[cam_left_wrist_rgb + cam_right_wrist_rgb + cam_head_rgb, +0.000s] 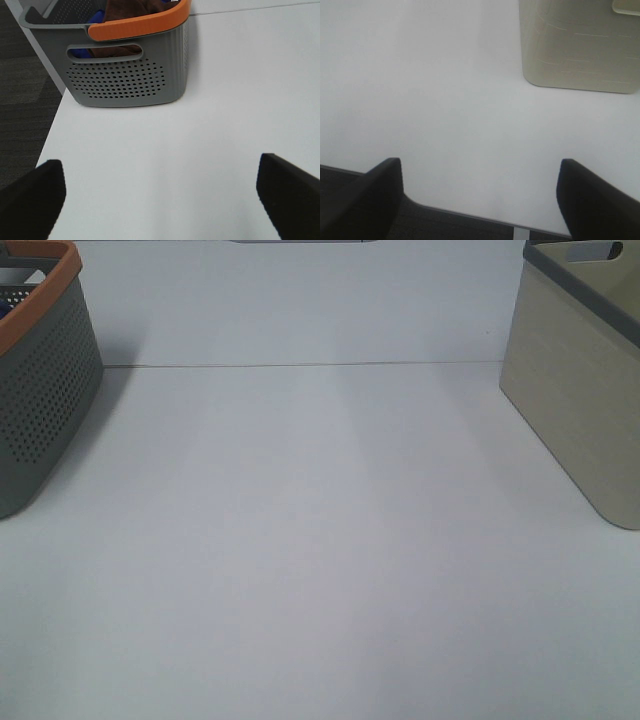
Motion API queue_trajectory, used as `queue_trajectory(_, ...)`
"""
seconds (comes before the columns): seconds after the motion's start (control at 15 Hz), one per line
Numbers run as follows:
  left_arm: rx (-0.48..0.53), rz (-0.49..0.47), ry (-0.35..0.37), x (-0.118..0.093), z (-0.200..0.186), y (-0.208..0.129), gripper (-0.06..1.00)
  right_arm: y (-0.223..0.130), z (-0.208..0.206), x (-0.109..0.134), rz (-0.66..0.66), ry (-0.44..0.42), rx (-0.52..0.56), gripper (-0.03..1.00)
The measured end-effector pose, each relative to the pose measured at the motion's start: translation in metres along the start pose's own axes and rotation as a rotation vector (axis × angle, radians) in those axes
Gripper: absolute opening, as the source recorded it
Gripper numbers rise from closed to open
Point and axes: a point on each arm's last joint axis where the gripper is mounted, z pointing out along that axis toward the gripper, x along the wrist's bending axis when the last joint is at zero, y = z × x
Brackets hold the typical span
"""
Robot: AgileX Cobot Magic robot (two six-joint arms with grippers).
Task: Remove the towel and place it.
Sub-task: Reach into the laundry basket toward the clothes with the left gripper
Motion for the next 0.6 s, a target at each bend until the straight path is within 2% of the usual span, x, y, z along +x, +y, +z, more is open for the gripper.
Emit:
queue_trajectory(0.33, 0.000, 0.001, 0.000, 0.0000, 0.0000, 0.0000, 0.99, 0.0000, 0.0000, 0.0000, 0.000, 0.000, 0.000, 0.74)
queue_trajectory(0.6, 0.015, 0.043, -0.002, 0.0002, -0.0015, 0.0014, 0.99, 0.0000, 0.0000, 0.0000, 0.000, 0.000, 0.000, 0.74)
